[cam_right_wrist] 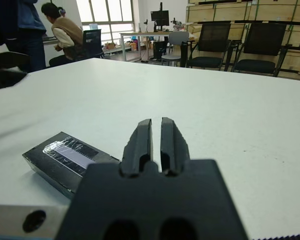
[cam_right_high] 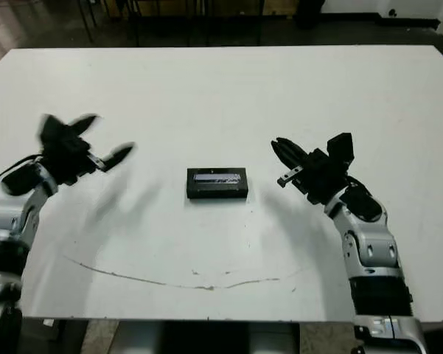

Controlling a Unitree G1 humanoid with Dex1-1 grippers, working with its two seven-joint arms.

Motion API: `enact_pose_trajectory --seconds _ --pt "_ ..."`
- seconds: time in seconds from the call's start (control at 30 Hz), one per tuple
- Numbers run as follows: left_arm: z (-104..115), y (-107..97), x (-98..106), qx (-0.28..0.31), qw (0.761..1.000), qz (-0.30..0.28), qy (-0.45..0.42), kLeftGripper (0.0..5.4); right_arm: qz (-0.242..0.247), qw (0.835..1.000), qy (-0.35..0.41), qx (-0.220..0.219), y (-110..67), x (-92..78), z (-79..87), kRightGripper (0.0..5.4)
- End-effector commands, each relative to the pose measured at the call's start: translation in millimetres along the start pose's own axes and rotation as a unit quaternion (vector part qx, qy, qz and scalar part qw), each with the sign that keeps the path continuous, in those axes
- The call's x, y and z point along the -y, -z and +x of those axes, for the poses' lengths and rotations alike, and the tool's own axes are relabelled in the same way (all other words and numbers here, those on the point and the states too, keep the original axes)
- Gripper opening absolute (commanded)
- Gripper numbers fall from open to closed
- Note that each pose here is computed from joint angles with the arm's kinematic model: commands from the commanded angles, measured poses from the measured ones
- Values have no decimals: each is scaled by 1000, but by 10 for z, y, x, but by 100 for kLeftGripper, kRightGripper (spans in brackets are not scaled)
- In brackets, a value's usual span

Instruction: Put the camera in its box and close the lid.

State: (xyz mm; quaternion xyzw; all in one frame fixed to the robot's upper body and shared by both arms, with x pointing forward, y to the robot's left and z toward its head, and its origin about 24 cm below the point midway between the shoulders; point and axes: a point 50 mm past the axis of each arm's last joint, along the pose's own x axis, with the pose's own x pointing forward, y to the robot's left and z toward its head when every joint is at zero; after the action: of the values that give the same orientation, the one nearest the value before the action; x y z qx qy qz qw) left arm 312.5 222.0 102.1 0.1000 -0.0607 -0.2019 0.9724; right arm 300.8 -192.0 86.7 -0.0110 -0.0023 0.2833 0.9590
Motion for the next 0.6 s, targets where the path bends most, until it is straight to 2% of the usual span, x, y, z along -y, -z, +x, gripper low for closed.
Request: enact_pose_trajectory --seconds 0.03,0.13,0.27,0.43,0.6 --pt "-62 -41 142 19 1000 -12 -17 289 12 1000 11 -18 83 -13 -18 0" --pt "-47 -118 299 40 999 -21 -12 217 9 1000 23 -15 96 -17 -18 0" --pt "58 -197 540 52 998 -35 1 123 29 996 88 -6 146 -66 0 0" --pt "202 -203 776 55 996 -58 25 5 29 991 134 -5 173 -154 25 0" --pt "330 -198 933 40 997 -53 35 2 22 989 144 -10 175 -187 41 0"
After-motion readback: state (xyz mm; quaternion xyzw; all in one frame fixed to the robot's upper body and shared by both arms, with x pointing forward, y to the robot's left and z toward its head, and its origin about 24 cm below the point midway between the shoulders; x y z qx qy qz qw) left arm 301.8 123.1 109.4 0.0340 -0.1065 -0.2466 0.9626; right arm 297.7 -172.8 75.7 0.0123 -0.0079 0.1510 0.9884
